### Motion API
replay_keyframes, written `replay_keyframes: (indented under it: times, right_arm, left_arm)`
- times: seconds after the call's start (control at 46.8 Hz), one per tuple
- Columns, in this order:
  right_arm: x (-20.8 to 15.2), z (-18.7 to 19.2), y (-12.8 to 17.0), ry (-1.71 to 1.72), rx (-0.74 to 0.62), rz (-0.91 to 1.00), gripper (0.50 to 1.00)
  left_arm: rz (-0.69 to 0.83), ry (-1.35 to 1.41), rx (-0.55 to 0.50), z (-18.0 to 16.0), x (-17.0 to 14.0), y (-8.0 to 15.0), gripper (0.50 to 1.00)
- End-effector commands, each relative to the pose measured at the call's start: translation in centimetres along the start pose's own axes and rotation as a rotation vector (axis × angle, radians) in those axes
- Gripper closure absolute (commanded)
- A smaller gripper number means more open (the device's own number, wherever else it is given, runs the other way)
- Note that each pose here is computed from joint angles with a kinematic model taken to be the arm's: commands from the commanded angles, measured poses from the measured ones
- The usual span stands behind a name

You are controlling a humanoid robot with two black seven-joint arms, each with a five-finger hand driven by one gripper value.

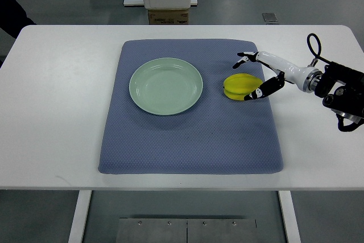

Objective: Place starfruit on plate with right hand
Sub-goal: 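Close the right hand fingers around the starfruit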

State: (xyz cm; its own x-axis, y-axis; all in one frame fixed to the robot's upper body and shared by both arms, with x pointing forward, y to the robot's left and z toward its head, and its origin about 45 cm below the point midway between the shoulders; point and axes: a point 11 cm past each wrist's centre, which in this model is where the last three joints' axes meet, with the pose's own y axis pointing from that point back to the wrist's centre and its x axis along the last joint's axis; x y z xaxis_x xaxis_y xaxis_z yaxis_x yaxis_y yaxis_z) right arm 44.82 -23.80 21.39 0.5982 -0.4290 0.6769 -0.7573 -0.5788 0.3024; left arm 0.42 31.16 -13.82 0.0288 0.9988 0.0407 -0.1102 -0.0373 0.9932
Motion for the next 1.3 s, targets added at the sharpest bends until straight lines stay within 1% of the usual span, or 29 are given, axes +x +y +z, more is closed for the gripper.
replay_keyframes:
  times: [0.0, 0.171, 0.214, 0.257, 0.299, 0.364, 0.492, 0.556, 0.599, 0.727, 0.77, 0.877, 0.92, 0.941, 1.283]
  right_arm:
    - [-0.1, 0.2, 0.0, -0.001, -0.006, 0.001, 0.502]
    - [-0.6, 0.7, 0.1, -0.006, -0.019, -0.004, 0.519]
    - [-0.7, 0.9, 0.1, -0.010, -0.023, -0.004, 0.540]
    - [-0.9, 1.0, 0.2, -0.013, -0.026, -0.007, 0.553]
    - [-0.9, 1.1, 0.2, -0.013, -0.030, -0.004, 0.555]
    - [-0.9, 1.5, 0.3, -0.015, -0.039, -0.001, 0.578]
    - [-1.0, 1.7, 0.4, -0.020, -0.045, 0.001, 0.592]
    - [-1.0, 1.7, 0.4, -0.021, -0.045, 0.002, 0.624]
    - [-1.1, 1.8, 0.4, -0.022, -0.047, 0.000, 0.634]
    - [-1.1, 1.8, 0.4, -0.022, -0.045, -0.001, 0.720]
    - [-1.3, 1.7, 0.3, -0.023, -0.044, -0.004, 0.758]
    - [-1.6, 1.5, 0.0, -0.024, -0.037, -0.010, 0.902]
    - [-1.7, 1.4, -0.1, -0.024, -0.035, -0.011, 0.977]
    - [-1.7, 1.3, -0.1, -0.024, -0.033, -0.012, 1.000]
    - [-2.0, 1.1, -0.3, -0.027, -0.026, -0.024, 1.000]
  left_arm:
    - [0.000, 0.000, 0.000, 0.0, 0.0, 0.0, 0.500]
    - [0.000, 0.000, 0.000, 0.0, 0.0, 0.0, 0.500]
    - [0.000, 0.000, 0.000, 0.0, 0.0, 0.0, 0.500]
    - [0.000, 0.000, 0.000, 0.0, 0.0, 0.0, 0.500]
    - [0.000, 0.000, 0.000, 0.0, 0.0, 0.0, 0.500]
    - [0.000, 0.000, 0.000, 0.0, 0.0, 0.0, 0.500]
    - [0.000, 0.000, 0.000, 0.0, 0.0, 0.0, 0.500]
    - [0.000, 0.000, 0.000, 0.0, 0.0, 0.0, 0.500]
    - [0.000, 0.000, 0.000, 0.0, 0.0, 0.0, 0.500]
    - [0.000, 0.000, 0.000, 0.0, 0.0, 0.0, 0.500]
    - [0.000, 0.000, 0.000, 0.0, 0.0, 0.0, 0.500]
    - [0.000, 0.000, 0.000, 0.0, 0.0, 0.0, 0.500]
    - [0.000, 0.000, 0.000, 0.0, 0.0, 0.0, 0.500]
    - [0.000, 0.000, 0.000, 0.0, 0.0, 0.0, 0.500]
    - [0.000, 0.000, 0.000, 0.0, 0.0, 0.0, 0.500]
